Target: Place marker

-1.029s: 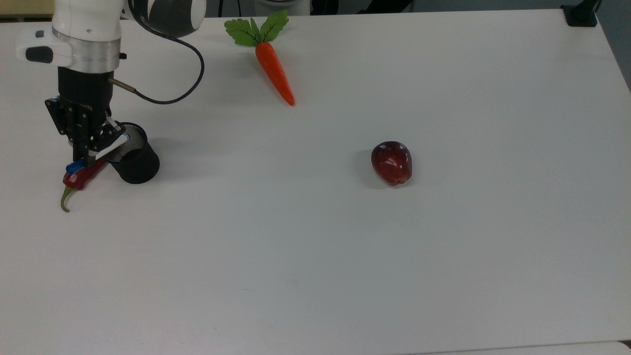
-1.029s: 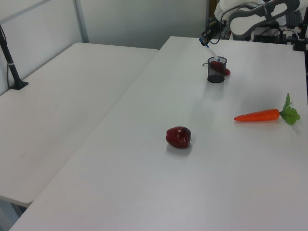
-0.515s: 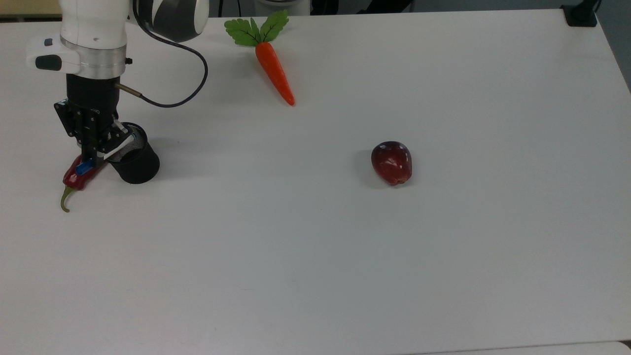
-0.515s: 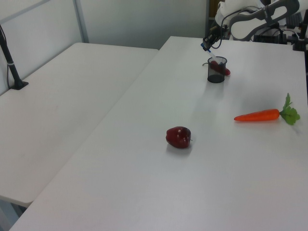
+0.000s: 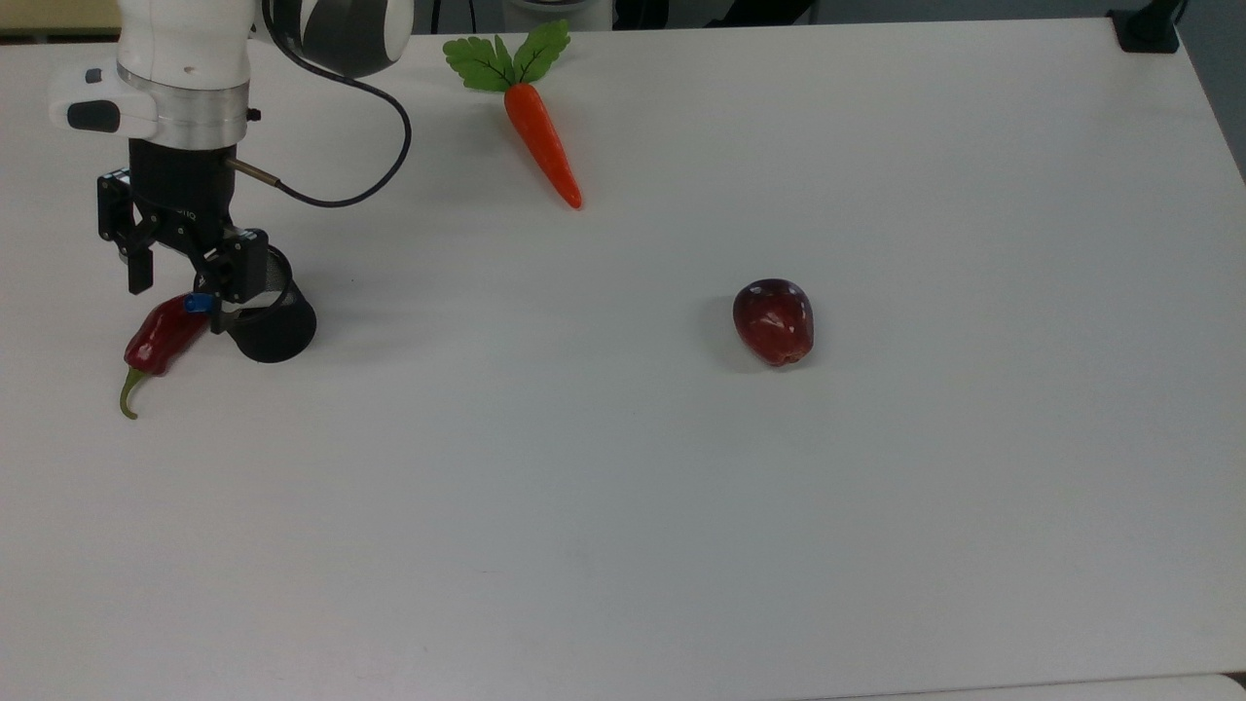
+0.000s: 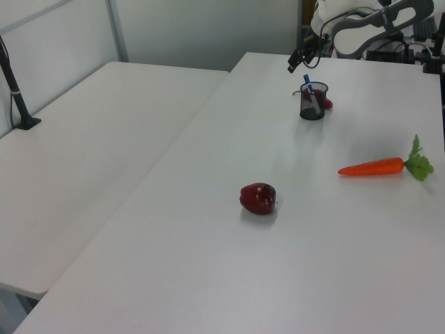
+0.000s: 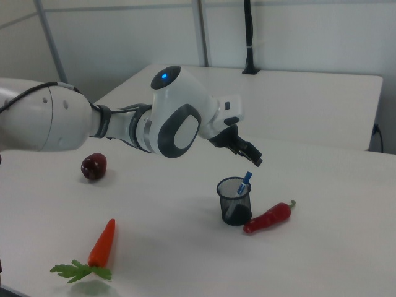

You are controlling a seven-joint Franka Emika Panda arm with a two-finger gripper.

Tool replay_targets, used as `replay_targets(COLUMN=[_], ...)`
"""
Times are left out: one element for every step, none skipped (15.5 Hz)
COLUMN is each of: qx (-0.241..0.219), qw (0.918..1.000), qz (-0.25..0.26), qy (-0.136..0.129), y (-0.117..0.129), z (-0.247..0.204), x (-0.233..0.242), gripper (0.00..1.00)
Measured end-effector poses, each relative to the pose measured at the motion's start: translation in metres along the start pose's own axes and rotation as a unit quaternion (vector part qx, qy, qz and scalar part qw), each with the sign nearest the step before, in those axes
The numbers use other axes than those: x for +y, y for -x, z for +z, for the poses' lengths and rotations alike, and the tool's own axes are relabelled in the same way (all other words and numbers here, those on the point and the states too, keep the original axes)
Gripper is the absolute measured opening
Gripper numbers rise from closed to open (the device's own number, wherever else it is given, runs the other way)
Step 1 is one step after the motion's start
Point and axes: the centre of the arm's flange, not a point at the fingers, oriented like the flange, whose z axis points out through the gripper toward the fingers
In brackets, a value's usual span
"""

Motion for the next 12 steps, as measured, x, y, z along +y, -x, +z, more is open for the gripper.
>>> replay_targets(qx=[-0.003, -0.007, -0.012, -0.019, -0.031, -0.045, -0.061, -0.074, -0.087, -0.101, -0.114, -0.129], qw=[1.0, 1.0, 0.9999, 0.9996, 0.9991, 0.9983, 0.997, 0.9956, 0.9937, 0.9914, 0.9886, 0.985], qz=[-0.002, -0.005, -0.011, -0.018, -0.026, -0.035, -0.045, -0.055, -0.067, -0.08, -0.095, -0.111], qy=[-0.001, -0.002, -0.005, -0.008, -0.011, -0.013, -0.015, -0.017, -0.02, -0.023, -0.027, -0.03], y=[-0.002, -0.004, -0.007, -0.009, -0.011, -0.011, -0.01, -0.008, -0.004, 0.002, 0.008, 0.016], z=[-0.003, -0.009, -0.017, -0.025, -0.036, -0.049, -0.062, -0.076, -0.09, -0.103, -0.116, -0.128], x=[-0.004, -0.01, -0.02, -0.032, -0.046, -0.06, -0.076, -0.09, -0.105, -0.123, -0.142, -0.16], gripper=[1.0, 1.0, 1.0, 1.0, 1.0, 1.0, 1.0, 1.0, 1.0, 1.0, 1.0, 1.0])
